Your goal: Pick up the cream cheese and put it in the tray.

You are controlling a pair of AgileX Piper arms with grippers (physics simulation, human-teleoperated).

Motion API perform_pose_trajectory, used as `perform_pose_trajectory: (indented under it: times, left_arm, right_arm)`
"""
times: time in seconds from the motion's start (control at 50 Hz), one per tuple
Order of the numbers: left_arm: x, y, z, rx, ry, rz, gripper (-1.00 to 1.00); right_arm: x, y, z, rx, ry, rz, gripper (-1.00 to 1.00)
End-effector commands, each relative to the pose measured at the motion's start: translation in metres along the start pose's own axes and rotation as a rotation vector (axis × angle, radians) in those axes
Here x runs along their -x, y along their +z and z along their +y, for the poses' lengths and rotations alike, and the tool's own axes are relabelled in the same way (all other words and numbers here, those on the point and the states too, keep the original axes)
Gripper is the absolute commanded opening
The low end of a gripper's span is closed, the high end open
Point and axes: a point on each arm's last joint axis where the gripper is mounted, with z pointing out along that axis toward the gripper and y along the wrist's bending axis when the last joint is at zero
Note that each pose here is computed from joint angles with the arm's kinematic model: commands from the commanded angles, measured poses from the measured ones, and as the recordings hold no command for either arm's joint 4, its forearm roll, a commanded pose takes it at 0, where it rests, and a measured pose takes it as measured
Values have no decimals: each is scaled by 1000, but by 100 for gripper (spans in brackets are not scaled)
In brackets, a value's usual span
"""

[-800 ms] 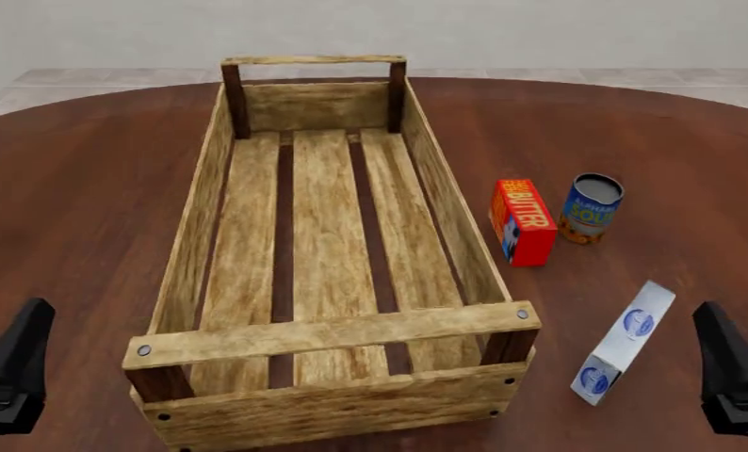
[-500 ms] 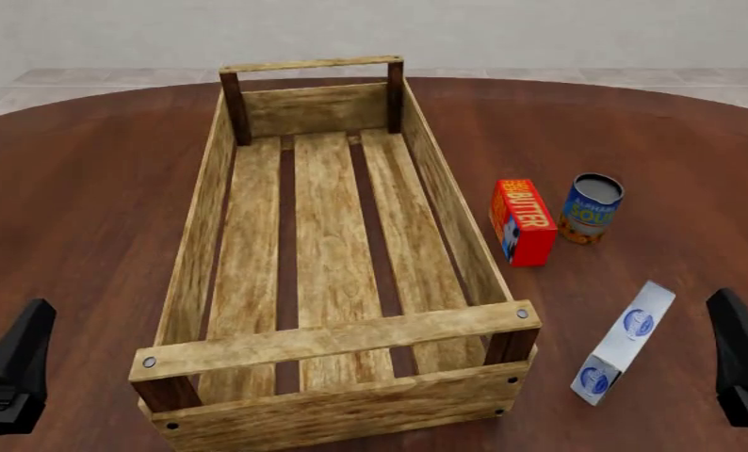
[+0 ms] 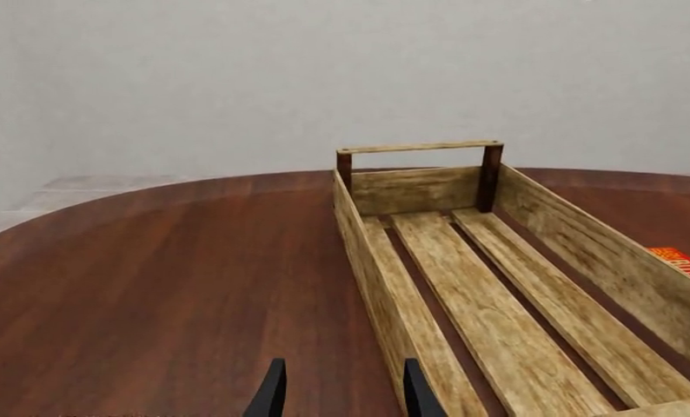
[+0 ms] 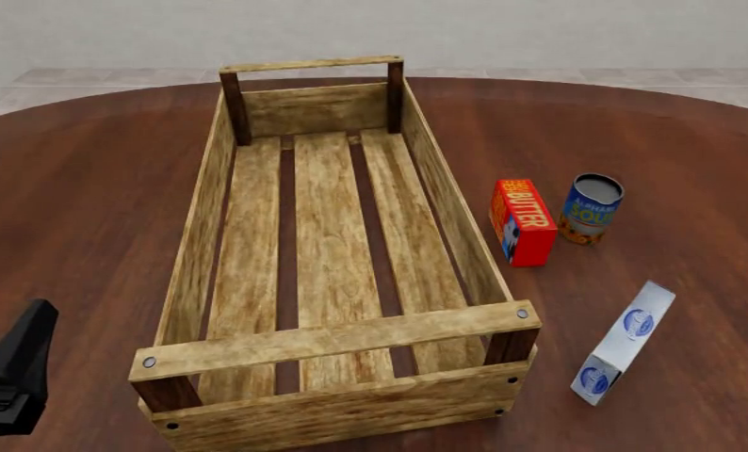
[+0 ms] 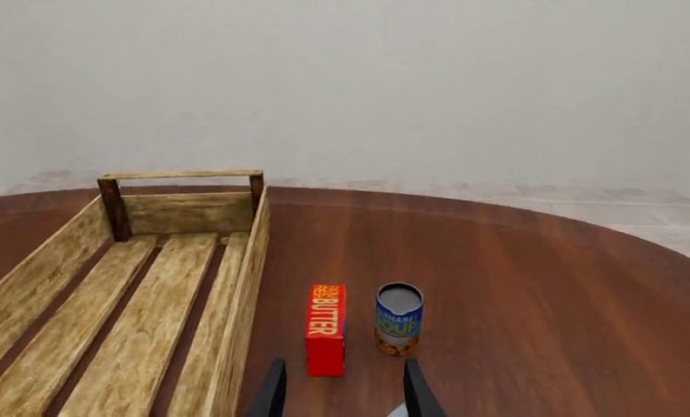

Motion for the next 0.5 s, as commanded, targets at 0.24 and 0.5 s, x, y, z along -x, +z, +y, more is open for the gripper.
perform_pose_trajectory:
  times: [0.24, 0.5]
  left_arm:
    - [4, -1, -1, -17, -22, -3, 100]
    - [3, -1, -2, -40, -65, 18, 100]
  right_arm:
    - [24, 34, 4, 20, 210, 369, 100]
    - [19, 57, -1, -101, 270, 673, 100]
